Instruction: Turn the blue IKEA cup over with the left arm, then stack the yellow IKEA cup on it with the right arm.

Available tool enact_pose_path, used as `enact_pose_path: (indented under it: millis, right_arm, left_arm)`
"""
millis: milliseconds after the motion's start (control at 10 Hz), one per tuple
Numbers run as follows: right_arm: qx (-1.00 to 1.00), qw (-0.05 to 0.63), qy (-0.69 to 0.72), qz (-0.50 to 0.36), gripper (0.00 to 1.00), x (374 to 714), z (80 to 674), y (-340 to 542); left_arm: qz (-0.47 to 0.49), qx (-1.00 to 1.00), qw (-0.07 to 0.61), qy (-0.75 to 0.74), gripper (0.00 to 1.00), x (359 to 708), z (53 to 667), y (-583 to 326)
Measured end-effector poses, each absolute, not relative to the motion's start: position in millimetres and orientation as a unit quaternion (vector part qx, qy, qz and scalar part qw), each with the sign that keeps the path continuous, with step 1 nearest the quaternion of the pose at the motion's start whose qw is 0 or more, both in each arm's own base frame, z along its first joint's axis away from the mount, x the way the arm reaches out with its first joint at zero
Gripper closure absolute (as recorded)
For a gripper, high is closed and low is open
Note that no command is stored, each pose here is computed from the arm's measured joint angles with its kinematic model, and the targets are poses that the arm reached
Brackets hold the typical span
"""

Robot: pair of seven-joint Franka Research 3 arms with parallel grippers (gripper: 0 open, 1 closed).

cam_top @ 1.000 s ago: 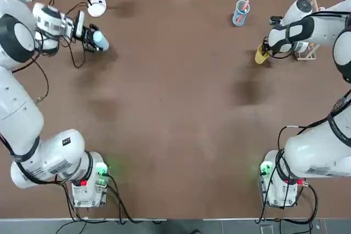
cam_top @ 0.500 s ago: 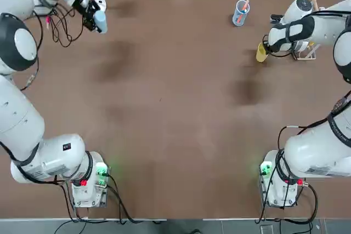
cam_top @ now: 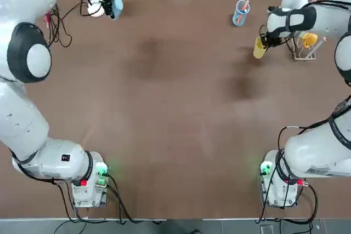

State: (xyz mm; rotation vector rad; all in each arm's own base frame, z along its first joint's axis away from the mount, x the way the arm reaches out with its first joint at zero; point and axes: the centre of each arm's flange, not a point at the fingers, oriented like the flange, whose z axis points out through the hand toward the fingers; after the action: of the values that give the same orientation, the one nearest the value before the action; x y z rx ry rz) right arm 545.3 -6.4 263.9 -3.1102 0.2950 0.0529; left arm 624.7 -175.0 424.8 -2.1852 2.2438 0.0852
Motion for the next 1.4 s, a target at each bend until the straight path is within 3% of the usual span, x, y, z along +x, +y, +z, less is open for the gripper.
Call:
enact_pose_path:
  millis: [300, 600, 1400]
  right_arm:
    - [-0.995, 0.058, 0.080, 0.027, 0.96, 545.6, 282.6, 12.1]
    - [-0.995, 0.076, 0.066, 0.024, 0.96, 546.1, 286.9, 14.1]
    - [-0.996, 0.078, 0.042, 0.009, 0.96, 546.7, 322.3, 35.7]
  left_arm:
    - [0.092, -0.667, 0.144, 0.725, 0.31, 583.2, 424.8, -283.2]
    - [0.152, -0.598, 0.282, 0.735, 0.30, 508.9, 382.8, -399.1]
    - [0.222, -0.371, 0.515, 0.740, 0.29, 387.3, 221.5, -546.8]
